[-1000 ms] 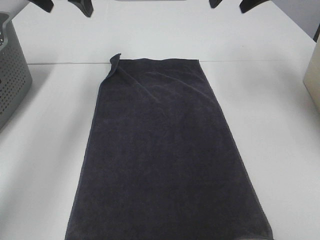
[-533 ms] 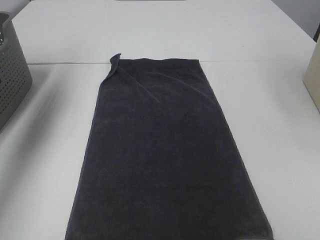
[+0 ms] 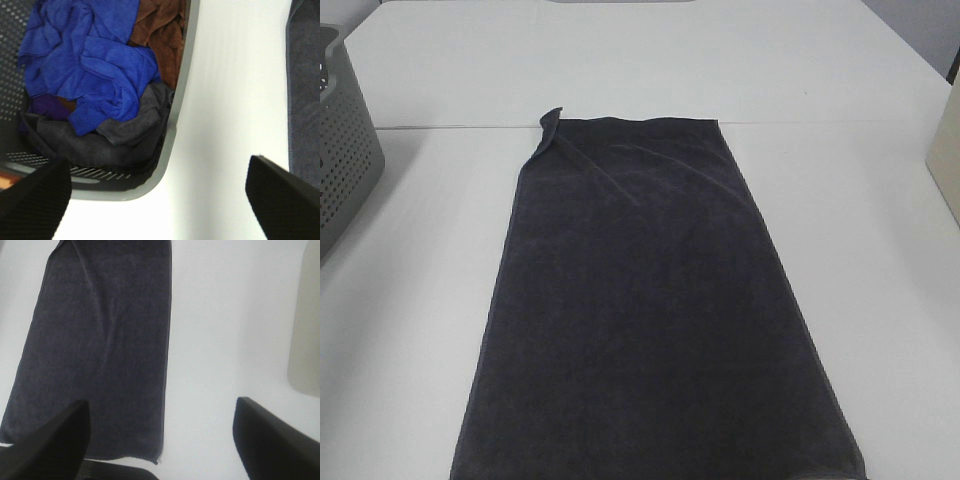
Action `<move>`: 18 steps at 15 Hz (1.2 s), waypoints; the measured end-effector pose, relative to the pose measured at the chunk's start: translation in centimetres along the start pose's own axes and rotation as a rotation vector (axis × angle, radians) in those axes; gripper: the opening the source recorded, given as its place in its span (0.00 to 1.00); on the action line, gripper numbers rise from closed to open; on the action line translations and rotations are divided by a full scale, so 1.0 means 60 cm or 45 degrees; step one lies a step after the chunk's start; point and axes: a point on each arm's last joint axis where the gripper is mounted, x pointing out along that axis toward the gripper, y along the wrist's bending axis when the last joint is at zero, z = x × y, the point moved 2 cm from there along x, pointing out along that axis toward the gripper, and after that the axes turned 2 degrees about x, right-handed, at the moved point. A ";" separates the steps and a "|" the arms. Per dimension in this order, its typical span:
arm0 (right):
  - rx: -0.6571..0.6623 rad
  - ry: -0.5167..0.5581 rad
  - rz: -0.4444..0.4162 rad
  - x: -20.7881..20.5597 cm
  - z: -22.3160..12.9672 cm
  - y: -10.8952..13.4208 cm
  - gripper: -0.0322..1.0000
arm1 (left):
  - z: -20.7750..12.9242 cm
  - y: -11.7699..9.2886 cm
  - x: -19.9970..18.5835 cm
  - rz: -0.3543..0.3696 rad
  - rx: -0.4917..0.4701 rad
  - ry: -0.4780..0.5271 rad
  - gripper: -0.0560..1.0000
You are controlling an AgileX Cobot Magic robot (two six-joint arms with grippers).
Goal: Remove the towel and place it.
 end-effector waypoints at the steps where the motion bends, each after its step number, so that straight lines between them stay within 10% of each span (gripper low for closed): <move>1: 0.008 -0.031 -0.003 -0.012 -0.047 -0.001 0.76 | -0.027 -0.003 -0.039 0.015 0.006 -0.137 0.89; 10: -0.115 -0.295 -0.105 0.000 -0.296 -0.029 0.76 | -0.282 -0.038 -0.074 -0.106 0.074 -0.089 0.89; 18: -0.136 -0.309 -0.117 0.057 -0.334 -0.043 0.76 | -0.385 -0.041 -0.112 -0.129 0.188 -0.304 0.89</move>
